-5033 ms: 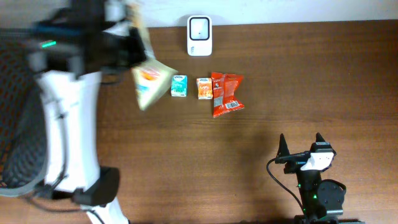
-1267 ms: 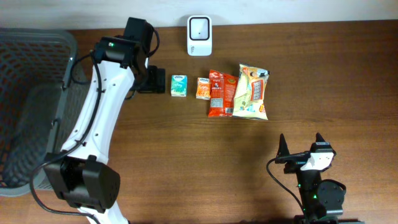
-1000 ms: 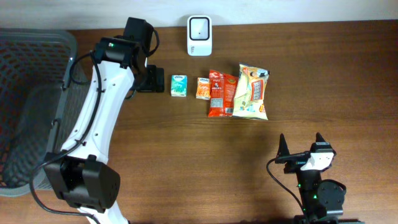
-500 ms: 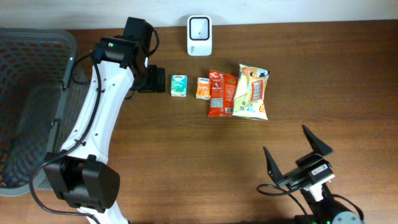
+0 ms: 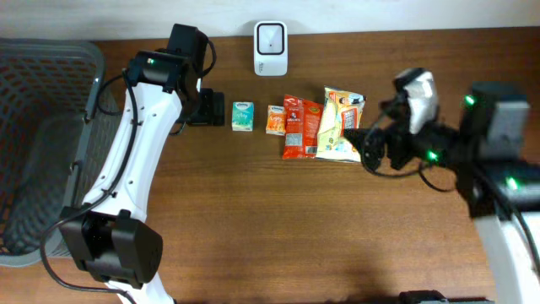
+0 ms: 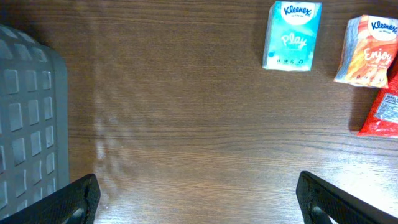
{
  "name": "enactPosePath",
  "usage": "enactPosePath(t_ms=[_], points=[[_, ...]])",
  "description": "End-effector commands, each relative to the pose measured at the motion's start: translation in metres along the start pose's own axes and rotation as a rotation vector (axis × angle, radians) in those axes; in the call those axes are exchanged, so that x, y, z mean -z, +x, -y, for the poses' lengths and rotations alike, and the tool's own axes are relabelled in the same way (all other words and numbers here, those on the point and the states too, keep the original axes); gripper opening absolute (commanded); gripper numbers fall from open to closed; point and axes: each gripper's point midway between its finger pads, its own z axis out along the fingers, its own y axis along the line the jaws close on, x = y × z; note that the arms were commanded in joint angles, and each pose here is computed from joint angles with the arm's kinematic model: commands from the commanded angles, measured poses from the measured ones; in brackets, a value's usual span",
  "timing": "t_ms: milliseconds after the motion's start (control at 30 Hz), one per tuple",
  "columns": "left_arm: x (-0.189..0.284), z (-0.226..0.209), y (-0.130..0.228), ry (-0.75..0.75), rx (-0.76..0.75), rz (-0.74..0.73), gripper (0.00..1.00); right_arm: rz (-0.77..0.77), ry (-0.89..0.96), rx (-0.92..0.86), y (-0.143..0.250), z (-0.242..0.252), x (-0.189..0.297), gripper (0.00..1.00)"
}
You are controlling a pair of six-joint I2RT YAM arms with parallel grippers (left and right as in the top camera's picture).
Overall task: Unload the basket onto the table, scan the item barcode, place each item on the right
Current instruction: 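Reach the right gripper to the wet-wipes pack and grasp it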
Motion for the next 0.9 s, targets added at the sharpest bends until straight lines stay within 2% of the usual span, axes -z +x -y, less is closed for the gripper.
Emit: enactPosePath(t_ms=[0,33,100,167,200,267,333,400,467,667,733,867], points=[[-0.002,-0.002,0.0,0.0,0.019,-0.004,0.99,-0.05,-0.181,-0.134,0.006,0.003,-0.035,0.98],[-0.002,-0.002,0.0,0.0,0.018,-0.004,0.99,-0.16,-0.012,-0.242,0.03,0.037,-0.058,0.99],[-0.002,-0.002,0.0,0.0,0.019,-0.005,0.99,-0.318,0.295,-0.324,0.064,0.078,-0.07,0.98],[-0.002,-0.002,0.0,0.0,0.018,-0.004,0.99,-0.383,0.492,-0.357,0.073,0.096,-0.07,0.98],[-0.002,-0.002,0.0,0.0,0.019,-0.004,0.99,-0.388,0.504,-0.334,0.07,0.094,-0.076,0.98],[-0.002,-0.002,0.0,0.0,0.018,-0.004,0.99,-0.376,0.393,-0.317,0.063,0.069,-0.091,0.98],[-0.002,-0.002,0.0,0.0,0.018,-0.004,0.99,-0.381,0.391,-0.302,0.065,0.067,-0.095,0.98],[-0.002,-0.002,0.0,0.0,0.019,-0.004,0.99,-0.449,0.481,-0.258,0.083,0.078,-0.098,0.98],[-0.002,-0.002,0.0,0.0,0.019,-0.004,0.99,-0.545,0.494,-0.232,0.11,0.073,-0.113,0.98],[-0.002,-0.002,0.0,0.0,0.018,-0.004,0.99,-0.758,0.746,0.015,0.164,0.089,-0.152,0.98],[-0.002,-0.002,0.0,0.0,0.018,-0.004,0.99,-0.8,0.849,0.029,0.181,0.102,-0.157,0.99],[-0.002,-0.003,0.0,-0.001,0.021,-0.004,0.99,-0.86,0.877,0.029,0.203,0.115,-0.164,0.98]])
